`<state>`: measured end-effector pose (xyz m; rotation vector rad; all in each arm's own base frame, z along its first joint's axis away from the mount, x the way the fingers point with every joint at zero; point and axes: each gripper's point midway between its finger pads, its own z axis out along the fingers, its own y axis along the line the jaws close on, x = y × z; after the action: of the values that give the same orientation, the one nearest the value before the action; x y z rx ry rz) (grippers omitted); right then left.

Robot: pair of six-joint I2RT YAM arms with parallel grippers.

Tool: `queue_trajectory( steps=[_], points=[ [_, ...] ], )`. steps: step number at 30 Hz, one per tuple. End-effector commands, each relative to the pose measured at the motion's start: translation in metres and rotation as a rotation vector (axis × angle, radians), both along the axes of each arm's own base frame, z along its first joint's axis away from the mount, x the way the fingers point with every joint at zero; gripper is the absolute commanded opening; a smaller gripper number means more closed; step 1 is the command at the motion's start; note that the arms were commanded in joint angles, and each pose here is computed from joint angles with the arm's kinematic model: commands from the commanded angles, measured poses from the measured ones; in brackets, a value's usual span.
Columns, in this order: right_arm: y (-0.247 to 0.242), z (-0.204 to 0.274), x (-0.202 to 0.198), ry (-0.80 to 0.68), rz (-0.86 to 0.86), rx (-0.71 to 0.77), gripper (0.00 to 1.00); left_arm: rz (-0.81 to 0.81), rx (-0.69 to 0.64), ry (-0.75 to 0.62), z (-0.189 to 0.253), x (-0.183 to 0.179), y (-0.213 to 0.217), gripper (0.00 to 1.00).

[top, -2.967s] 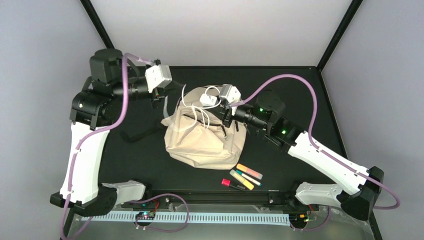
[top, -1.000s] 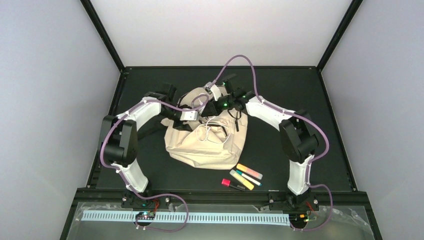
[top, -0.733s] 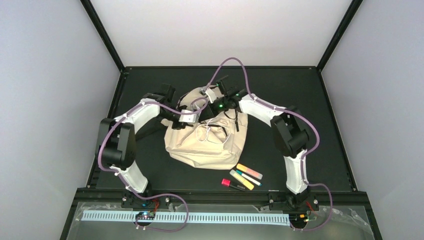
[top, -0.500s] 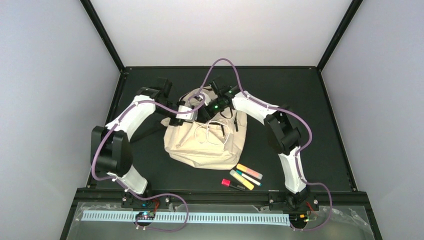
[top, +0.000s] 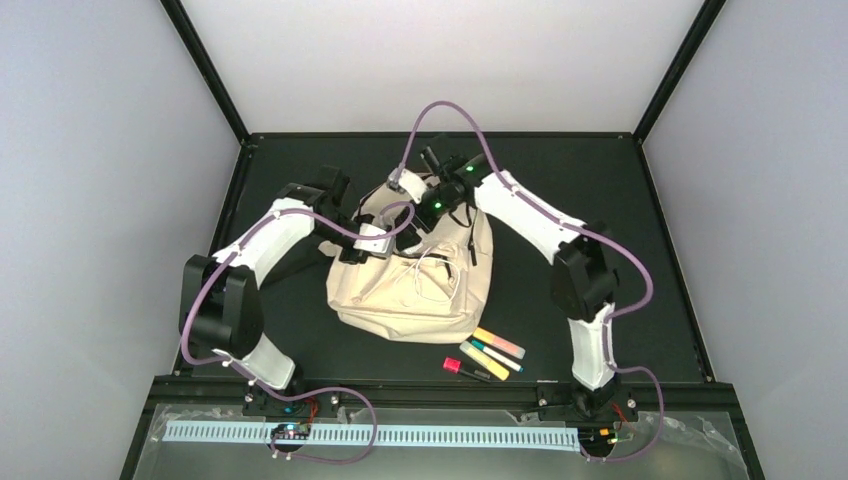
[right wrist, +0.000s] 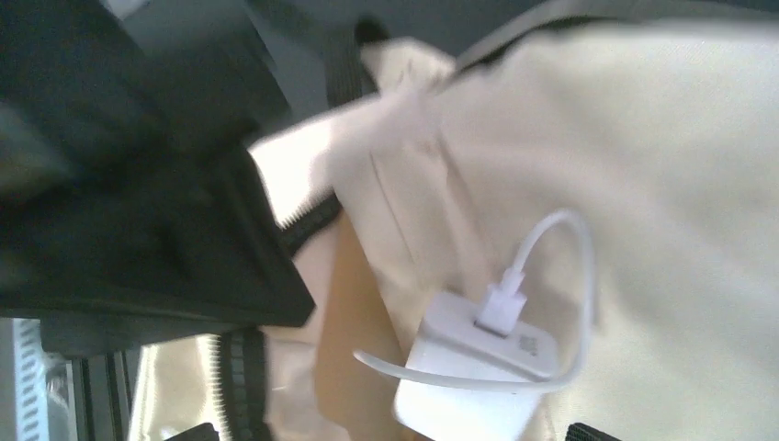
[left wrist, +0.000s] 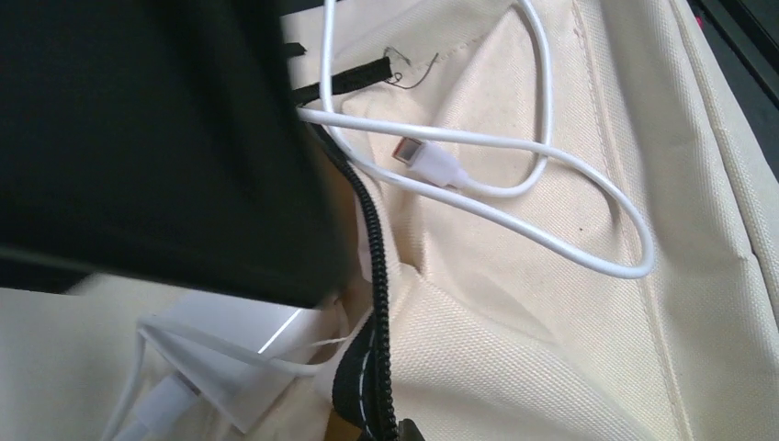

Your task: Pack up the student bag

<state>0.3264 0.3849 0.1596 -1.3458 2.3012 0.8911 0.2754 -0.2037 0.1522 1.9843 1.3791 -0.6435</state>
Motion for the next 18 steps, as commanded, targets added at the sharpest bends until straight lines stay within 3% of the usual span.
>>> queue_trajectory(
  steps=[1, 5, 8, 11, 15, 18],
  points=[
    [-0.006, 0.093, 0.016, -0.207, -0.124, 0.133, 1.0, -0.033, -0.023, -0.064, 0.004, -0.004, -0.004, 0.02],
    [-0.05, 0.099, 0.03, -0.3, -0.378, 0.041, 1.0, -0.013, -0.033, -0.056, 0.005, -0.003, -0.005, 0.02],
    [-0.079, 0.072, 0.011, -0.248, -0.582, -0.011, 1.0, 0.007, -0.041, -0.04, 0.007, -0.003, -0.006, 0.02],
    [-0.066, 0.031, -0.035, -0.167, -0.574, 0.012, 1.0, 0.012, -0.042, -0.029, 0.005, -0.003, -0.006, 0.01],
    [-0.042, 0.006, -0.056, 0.006, -0.586, 0.054, 1.0, 0.02, -0.041, -0.039, 0.006, -0.005, -0.005, 0.02],
    [-0.017, 0.001, -0.072, 0.024, -0.544, 0.058, 1.0, 0.025, -0.045, -0.044, 0.009, -0.006, -0.005, 0.02]
  ],
)
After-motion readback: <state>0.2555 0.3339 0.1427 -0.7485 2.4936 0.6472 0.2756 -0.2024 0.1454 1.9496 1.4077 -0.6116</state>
